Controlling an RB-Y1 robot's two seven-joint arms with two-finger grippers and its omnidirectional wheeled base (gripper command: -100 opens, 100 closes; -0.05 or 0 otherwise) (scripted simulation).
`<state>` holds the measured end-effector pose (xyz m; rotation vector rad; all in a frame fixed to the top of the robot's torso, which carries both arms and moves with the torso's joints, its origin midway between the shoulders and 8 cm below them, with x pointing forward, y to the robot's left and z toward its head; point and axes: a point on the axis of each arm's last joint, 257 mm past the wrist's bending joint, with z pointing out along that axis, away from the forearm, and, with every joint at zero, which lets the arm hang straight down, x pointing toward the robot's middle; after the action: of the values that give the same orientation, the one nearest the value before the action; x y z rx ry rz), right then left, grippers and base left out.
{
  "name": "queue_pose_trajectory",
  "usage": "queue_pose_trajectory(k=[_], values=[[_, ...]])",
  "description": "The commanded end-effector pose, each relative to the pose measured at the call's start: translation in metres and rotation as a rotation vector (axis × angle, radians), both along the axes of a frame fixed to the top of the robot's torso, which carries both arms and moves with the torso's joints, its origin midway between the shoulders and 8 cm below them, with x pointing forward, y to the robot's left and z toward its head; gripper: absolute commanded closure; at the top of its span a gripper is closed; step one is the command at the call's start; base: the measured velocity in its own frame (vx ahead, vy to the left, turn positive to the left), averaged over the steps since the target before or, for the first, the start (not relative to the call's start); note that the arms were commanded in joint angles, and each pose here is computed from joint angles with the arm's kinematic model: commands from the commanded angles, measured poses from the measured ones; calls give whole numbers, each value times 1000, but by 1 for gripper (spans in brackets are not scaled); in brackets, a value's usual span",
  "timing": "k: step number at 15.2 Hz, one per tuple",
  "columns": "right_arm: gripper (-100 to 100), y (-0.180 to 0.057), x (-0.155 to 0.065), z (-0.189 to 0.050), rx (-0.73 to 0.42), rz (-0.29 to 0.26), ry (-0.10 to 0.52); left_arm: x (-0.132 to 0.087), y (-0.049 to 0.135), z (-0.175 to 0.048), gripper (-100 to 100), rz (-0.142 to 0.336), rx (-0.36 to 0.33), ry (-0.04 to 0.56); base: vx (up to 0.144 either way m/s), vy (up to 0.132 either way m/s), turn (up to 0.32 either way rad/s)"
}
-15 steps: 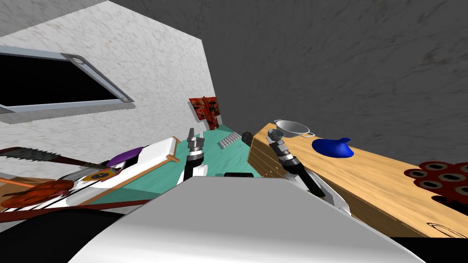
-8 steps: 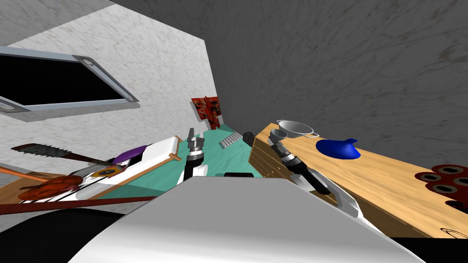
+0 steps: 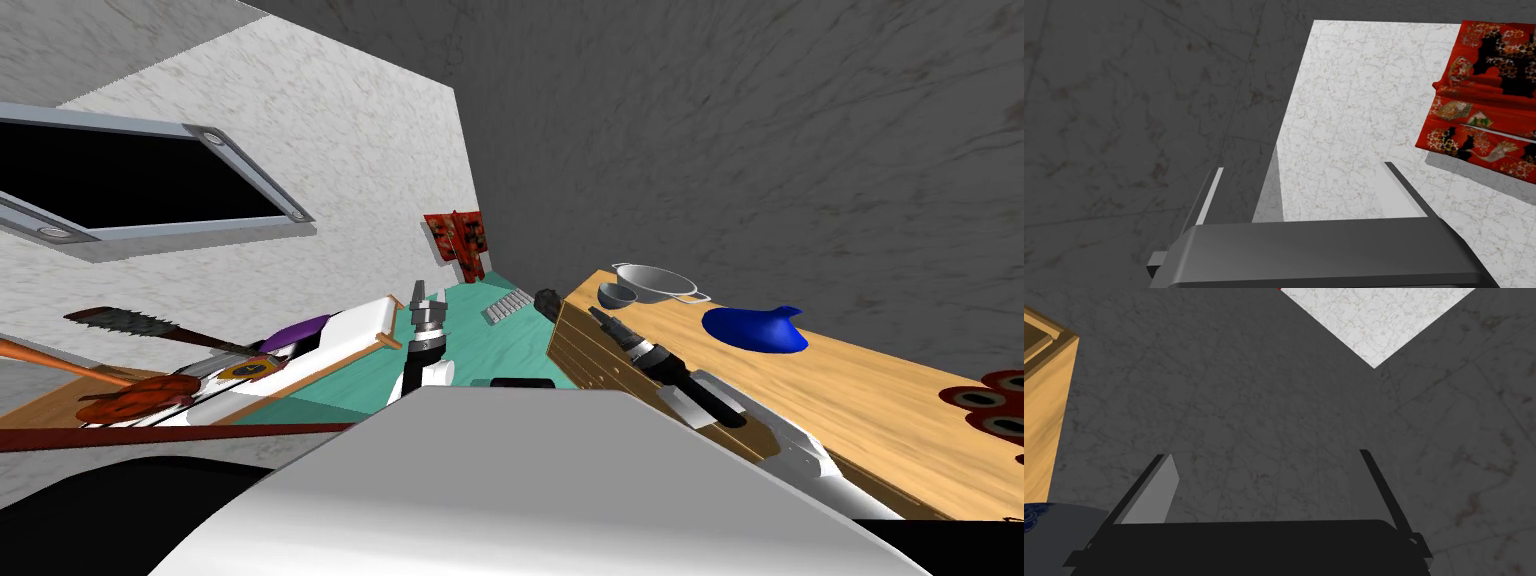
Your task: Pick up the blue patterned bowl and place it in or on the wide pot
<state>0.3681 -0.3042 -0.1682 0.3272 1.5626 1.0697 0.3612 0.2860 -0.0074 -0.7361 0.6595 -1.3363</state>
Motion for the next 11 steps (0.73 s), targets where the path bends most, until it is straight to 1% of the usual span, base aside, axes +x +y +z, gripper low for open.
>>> queue_pose_trajectory(k=[1, 2, 3, 5, 6, 8, 9, 11], values=[[-100, -12, 0, -12, -65, 8, 27, 0, 0, 0, 0, 0, 0, 0, -6, 50, 54], [-100, -13, 0, -12, -84, 19, 31, 0, 0, 0, 0, 0, 0, 0, -5, 35, 14], [-100, -26, -2, -25, -132, 13, 57, 0, 0, 0, 0, 0, 0, 0, -9, 46, 65], [-100, -31, -1, -26, -173, 30, 67, 0, 0, 0, 0, 0, 0, 0, -7, 42, 35], [-100, -45, -4, -39, -220, 23, 93, 0, 0, 0, 0, 0, 0, 0, -5, 46, 69], [-100, -50, -3, -38, -261, 41, 102, 0, 0, 0, 0, 0, 0, 0, 2, 41, 35], [-100, -68, -7, -51, -312, 32, 132, 0, 0, 0, 0, 0, 0, 0, 1, 48, 53], [-100, -71, -6, -48, -348, 51, 137, 0, 0, 0, 0, 0, 0, 0, 0, 41, 40]])
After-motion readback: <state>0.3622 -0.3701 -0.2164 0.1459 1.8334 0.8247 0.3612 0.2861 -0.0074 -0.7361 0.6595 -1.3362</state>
